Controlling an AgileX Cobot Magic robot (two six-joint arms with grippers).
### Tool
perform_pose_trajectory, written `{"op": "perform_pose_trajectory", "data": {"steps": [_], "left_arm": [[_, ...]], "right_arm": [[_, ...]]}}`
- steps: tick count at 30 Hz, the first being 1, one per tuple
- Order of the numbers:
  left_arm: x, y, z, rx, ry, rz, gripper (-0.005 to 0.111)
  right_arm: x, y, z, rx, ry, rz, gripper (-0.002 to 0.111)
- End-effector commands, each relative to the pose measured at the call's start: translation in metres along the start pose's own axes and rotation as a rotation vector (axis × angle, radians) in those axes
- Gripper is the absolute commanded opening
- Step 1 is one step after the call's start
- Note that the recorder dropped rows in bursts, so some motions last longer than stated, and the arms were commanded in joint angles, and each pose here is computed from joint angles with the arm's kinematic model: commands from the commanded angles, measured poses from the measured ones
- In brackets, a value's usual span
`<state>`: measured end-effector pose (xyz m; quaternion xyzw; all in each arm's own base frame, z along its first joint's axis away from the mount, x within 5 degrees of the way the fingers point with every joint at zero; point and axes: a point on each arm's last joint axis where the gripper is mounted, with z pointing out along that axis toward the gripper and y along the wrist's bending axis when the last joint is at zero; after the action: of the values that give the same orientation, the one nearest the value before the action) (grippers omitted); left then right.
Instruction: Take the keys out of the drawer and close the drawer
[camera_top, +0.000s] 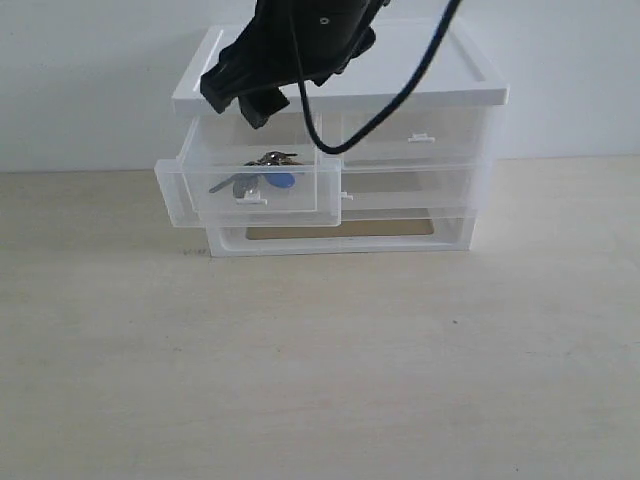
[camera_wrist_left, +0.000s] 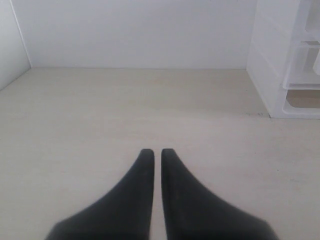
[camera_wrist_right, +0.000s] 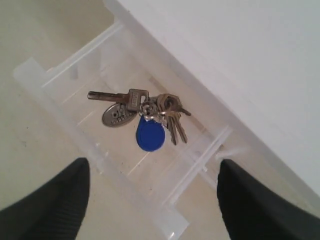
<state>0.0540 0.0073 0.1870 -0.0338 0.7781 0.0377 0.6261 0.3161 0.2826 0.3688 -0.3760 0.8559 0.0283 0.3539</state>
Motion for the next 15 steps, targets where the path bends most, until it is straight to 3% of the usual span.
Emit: {"op": "perform_pose_trajectory", "data": {"steps": [1,5,15], "left_arm": [[0.001,0.000,0.000,0.000,0.002,-0.008,0.005],[0.001,0.000,0.000,0.000,0.002,-0.008,0.005],[0.001,0.000,0.000,0.000,0.002,-0.008,0.005]], "right_arm": [[-0.012,0.002,0.025,0.000,0.047,-0.002,0.065],[-0.014,0.007,0.054,-0.005,0.097,-0.018,0.065],[-0.015,0.011,0.074,-0.006,0.082,-0.032,0.065]]}}
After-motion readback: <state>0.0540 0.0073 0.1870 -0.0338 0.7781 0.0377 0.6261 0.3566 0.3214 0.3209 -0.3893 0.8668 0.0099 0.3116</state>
